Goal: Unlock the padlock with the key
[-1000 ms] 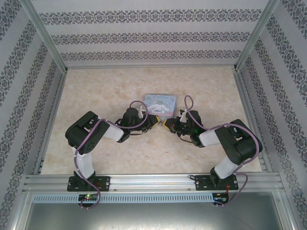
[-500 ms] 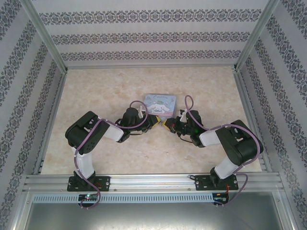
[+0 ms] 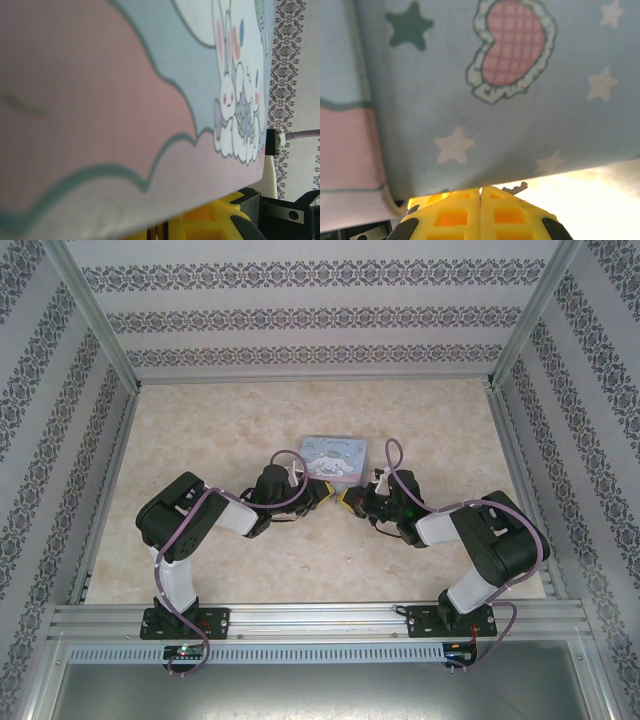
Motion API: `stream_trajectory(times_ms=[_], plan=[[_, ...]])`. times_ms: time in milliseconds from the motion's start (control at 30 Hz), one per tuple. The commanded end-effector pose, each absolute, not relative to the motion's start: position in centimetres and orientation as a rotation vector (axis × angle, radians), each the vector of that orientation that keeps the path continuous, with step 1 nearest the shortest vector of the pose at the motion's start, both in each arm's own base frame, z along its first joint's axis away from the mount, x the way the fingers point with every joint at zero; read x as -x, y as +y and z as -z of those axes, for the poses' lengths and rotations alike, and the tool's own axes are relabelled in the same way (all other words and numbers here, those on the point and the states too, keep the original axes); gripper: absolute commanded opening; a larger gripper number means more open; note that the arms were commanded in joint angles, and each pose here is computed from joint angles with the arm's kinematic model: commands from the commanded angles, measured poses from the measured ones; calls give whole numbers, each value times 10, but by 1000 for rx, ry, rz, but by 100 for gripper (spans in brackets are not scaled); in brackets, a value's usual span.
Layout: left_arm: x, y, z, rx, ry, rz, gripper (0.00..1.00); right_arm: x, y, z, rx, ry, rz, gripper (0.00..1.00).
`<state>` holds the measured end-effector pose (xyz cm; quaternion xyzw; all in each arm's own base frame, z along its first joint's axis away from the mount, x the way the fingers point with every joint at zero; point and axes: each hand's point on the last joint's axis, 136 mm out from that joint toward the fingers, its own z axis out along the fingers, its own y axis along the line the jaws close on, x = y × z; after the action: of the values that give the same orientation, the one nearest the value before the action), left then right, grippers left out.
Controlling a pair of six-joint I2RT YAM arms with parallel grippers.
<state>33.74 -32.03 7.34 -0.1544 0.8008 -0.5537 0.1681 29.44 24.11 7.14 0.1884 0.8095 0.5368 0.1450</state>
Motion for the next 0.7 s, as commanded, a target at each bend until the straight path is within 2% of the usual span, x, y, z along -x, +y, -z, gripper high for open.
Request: stream_trajectory(times_ms=[0, 667], plan=[[-341, -327, -92, 397, 2231, 1639, 0, -299, 254, -95, -450, 2267, -1617, 0], [-339, -331, -107, 404, 2175, 1725, 0, -322, 236, -77, -556, 2244, -1581, 0]])
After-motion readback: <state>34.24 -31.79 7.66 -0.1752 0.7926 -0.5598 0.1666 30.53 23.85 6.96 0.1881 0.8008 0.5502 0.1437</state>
